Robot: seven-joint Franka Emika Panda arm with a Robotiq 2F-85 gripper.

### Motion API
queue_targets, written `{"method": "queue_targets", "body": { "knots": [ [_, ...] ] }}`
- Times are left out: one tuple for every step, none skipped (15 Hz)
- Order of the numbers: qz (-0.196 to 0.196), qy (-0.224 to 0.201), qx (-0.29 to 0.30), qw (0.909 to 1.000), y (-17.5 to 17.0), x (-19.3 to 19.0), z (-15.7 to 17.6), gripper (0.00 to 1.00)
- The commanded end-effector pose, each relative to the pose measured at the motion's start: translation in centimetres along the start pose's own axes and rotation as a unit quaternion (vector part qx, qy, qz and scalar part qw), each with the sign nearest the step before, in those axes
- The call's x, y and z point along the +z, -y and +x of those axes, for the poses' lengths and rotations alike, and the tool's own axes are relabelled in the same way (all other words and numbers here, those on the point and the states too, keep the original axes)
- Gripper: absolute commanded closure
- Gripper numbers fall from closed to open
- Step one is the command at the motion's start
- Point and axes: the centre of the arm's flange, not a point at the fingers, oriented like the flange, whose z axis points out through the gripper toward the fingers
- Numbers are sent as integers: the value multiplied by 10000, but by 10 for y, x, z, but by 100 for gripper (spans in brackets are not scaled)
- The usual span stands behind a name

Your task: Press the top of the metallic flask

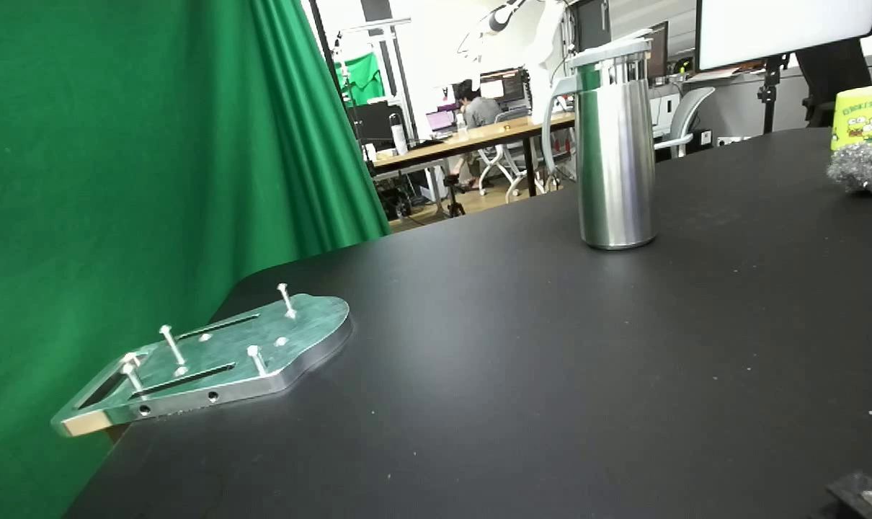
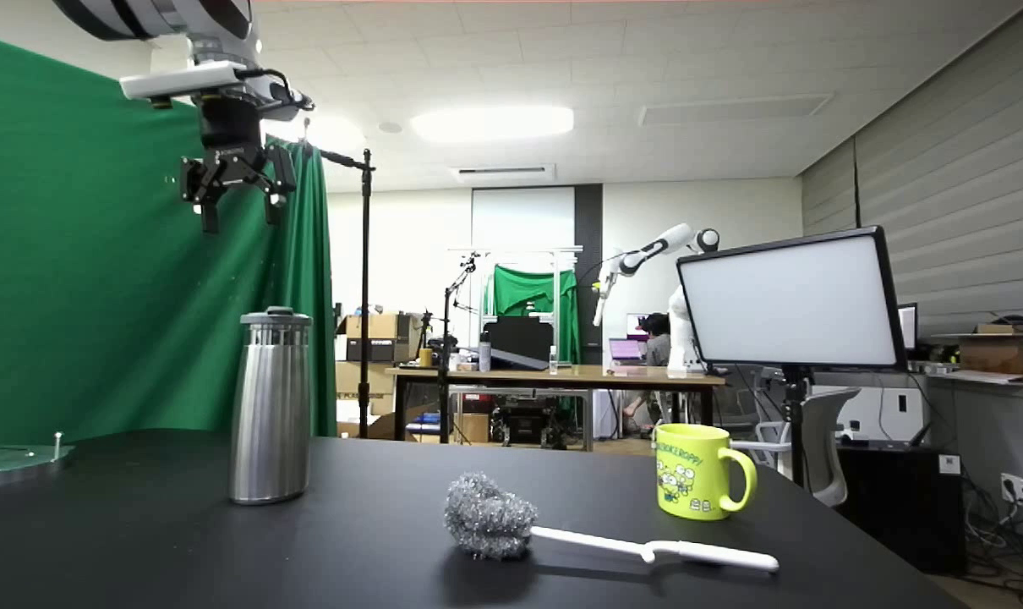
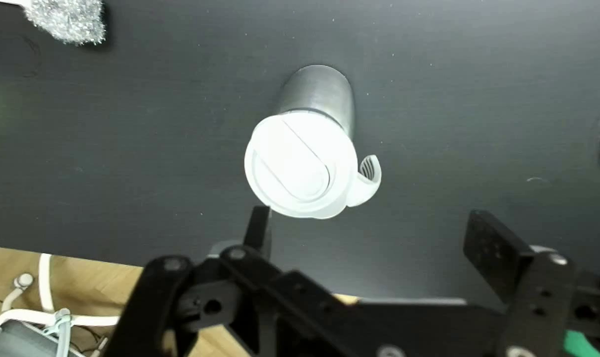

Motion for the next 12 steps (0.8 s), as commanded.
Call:
{"method": "queue_targets", "body": {
  "knots": [
    [-22,103,12,9999,-2,-16,-33,0],
    [28,187,-39,9998,-3,-10,-41,0],
    [57,299,-85,9995,-4,-3,-47,0],
    [-2,157,-66,9999,1,-10,-26,0],
    [15,231,-81,9997,1,-5,-32,0],
    [11,274,-92,9996,1,-1,-36,0],
    [7,301,-98,9995,1,1,-38,0],
    [7,312,-103,9995,1,2,-38,0],
    [8,314,-108,9994,1,2,-38,0],
    [9,314,-112,9994,1,2,-38,0],
    [11,314,-115,9994,1,2,-38,0],
    [12,314,-116,9994,1,2,-38,0]
  ]
}}
